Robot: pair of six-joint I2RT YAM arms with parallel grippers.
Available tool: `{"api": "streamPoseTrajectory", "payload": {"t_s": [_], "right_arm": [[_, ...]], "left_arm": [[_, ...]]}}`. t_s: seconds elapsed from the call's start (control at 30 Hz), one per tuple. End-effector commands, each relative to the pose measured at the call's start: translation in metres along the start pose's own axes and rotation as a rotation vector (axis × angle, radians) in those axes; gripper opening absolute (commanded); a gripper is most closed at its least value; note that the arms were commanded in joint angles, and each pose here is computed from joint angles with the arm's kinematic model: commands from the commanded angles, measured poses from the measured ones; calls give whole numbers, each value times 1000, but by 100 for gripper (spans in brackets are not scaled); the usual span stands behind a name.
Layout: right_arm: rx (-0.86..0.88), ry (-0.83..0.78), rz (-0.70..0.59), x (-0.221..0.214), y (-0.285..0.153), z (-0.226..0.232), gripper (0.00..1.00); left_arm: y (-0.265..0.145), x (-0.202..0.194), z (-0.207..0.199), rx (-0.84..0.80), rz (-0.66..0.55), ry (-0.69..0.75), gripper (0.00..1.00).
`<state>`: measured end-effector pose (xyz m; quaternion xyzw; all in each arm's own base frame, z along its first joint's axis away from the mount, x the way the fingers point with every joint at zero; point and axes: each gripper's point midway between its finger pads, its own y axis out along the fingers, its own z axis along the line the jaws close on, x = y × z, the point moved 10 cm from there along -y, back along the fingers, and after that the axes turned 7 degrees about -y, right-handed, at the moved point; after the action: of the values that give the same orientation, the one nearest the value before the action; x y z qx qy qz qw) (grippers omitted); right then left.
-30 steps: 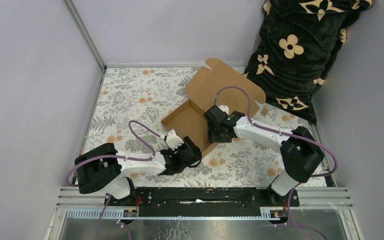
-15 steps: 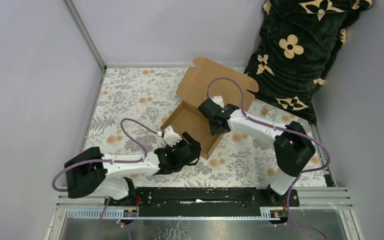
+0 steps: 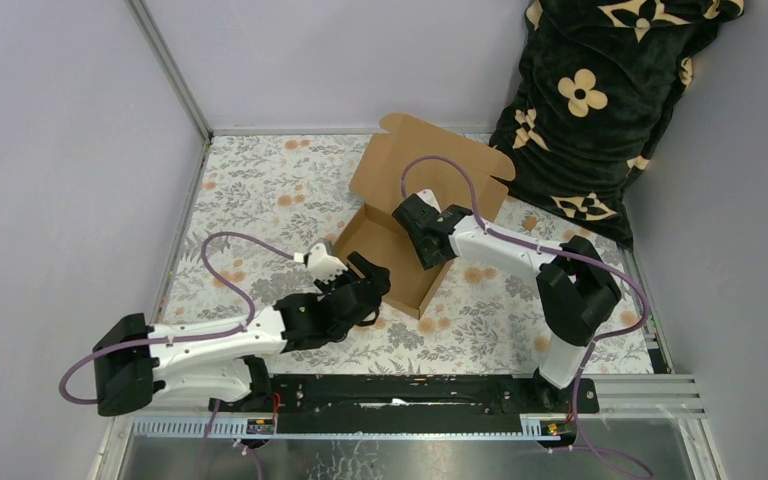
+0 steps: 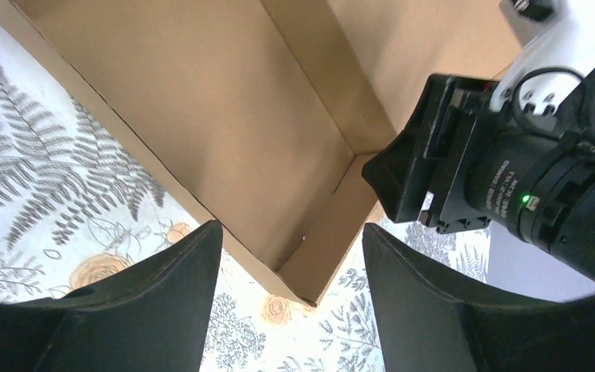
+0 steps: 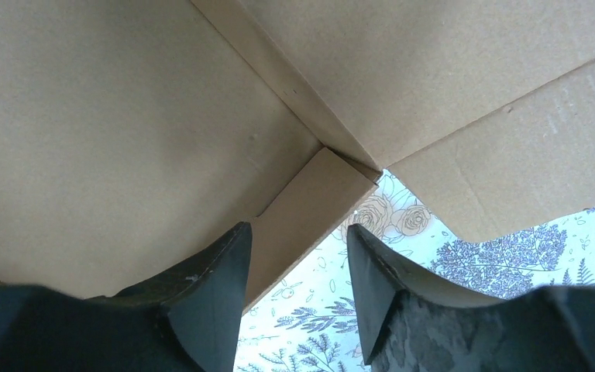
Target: Fold the paper box
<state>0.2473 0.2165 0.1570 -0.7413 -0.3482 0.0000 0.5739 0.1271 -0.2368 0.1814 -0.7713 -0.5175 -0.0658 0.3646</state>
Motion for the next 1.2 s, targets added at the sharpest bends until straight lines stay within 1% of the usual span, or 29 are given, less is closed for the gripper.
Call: {"api": "streamPoseTrajectory", "payload": {"t_s": [0.0, 0.1, 0.13, 0.23, 0.37, 0.43, 0.6, 0.73, 0.9, 1.0, 1.03, 1.1, 1.17], "right_arm": [[46, 87, -90, 12, -26, -9, 58], [33, 118, -104, 14, -36, -14, 59], [31, 131, -97, 15, -38, -15, 60], [41, 183, -69, 10, -41, -13, 62], [60, 316, -59, -2, -41, -9, 65], [103, 377, -67, -7, -39, -4, 69], [186, 498, -77, -17, -29, 9, 69], [187, 528, -68, -20, -21, 13, 68], [185, 515, -29, -24, -7, 21, 65], [183, 487, 5, -29, 2, 26, 60], [177, 471, 19, -32, 6, 27, 57], [169, 447, 41, -35, 12, 29, 54], [163, 421, 62, -37, 17, 31, 49]], "left_arm": [[-9, 26, -3, -10, -152, 79, 74], [-11, 41, -1, 8, -215, 111, 75], [-9, 48, 1, 23, -232, 117, 77], [2, 71, 6, 43, -242, 137, 79], [24, 106, 19, 38, -208, 161, 80], [34, 120, 25, 43, -195, 182, 80], [66, 138, 33, 134, -139, 246, 80], [81, 140, 39, 163, -123, 249, 80], [87, 138, 45, 166, -106, 239, 80], [87, 138, 47, 168, -107, 239, 80], [86, 139, 48, 169, -108, 239, 80], [85, 140, 49, 170, -113, 237, 80], [84, 141, 50, 169, -116, 234, 80]]}}
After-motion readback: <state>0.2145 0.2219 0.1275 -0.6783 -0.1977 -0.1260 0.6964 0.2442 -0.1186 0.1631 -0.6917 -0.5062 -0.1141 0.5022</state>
